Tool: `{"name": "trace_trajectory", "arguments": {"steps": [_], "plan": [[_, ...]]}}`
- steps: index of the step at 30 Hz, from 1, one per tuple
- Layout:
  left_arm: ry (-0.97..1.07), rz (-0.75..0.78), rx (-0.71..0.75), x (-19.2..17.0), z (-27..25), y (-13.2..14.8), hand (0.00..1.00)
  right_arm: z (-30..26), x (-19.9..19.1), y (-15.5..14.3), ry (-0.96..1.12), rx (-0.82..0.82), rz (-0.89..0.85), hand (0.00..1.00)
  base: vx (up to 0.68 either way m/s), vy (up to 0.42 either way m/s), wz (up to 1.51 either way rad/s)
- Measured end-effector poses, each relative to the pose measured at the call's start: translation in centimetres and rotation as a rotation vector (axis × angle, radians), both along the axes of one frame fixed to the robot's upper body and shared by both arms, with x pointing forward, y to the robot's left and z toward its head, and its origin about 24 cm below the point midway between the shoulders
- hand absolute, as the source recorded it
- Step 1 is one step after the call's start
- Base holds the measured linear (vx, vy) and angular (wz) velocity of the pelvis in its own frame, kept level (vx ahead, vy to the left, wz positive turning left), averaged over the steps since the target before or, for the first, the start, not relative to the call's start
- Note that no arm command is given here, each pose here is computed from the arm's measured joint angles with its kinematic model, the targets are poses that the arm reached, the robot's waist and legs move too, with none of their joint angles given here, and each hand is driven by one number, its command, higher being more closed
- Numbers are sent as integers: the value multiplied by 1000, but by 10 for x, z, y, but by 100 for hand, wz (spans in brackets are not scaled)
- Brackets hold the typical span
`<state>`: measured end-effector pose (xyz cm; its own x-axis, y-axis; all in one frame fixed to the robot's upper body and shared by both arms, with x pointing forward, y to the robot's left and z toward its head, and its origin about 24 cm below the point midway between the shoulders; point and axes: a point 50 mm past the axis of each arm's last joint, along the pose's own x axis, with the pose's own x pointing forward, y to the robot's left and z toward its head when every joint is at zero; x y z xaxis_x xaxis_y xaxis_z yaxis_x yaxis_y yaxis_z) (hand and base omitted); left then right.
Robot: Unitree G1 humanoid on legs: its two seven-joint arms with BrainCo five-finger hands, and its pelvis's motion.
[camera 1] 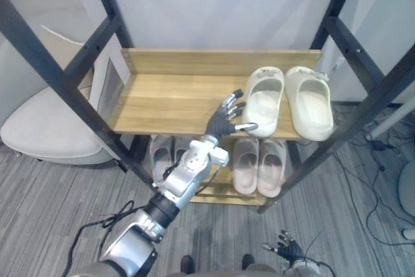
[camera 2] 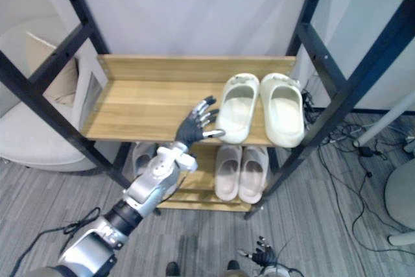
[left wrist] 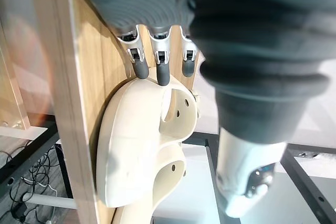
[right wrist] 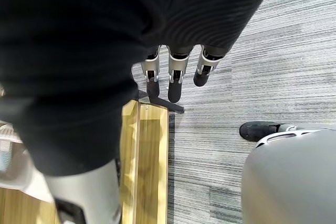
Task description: Organize the slippers on the shoe rack
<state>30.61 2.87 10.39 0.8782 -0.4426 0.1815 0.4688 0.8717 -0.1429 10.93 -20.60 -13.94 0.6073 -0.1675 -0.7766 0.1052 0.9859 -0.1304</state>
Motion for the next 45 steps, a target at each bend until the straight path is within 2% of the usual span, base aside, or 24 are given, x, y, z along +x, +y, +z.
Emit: {"name": "trace_trajectory", "arguments": {"steps": [16,22,28,33,40,45], "plan": [[23,-28,-27,-2,0,-10,0,1,12,11,-24,27,-1,0,-8,-3,0],[32,-68,-26,-4,0,-25,0,1,14,16,-28,37,2,0,0,0,1],[33,-63,-21,-2,0,-24,0,1,14,16,-28,38,1,0,0,0,0],[32,-28,-30,2,2,-15,0,1,14,16,-29,40,-1,0,0,0,0],[-51,61,-77,6,22,15,0,2,17,17,-33,45,-3,0,0,0,1],[-120,20,-132,-9,38,14,0,-2,13,16,-2,48,-8,0,-25,-9,14]]}}
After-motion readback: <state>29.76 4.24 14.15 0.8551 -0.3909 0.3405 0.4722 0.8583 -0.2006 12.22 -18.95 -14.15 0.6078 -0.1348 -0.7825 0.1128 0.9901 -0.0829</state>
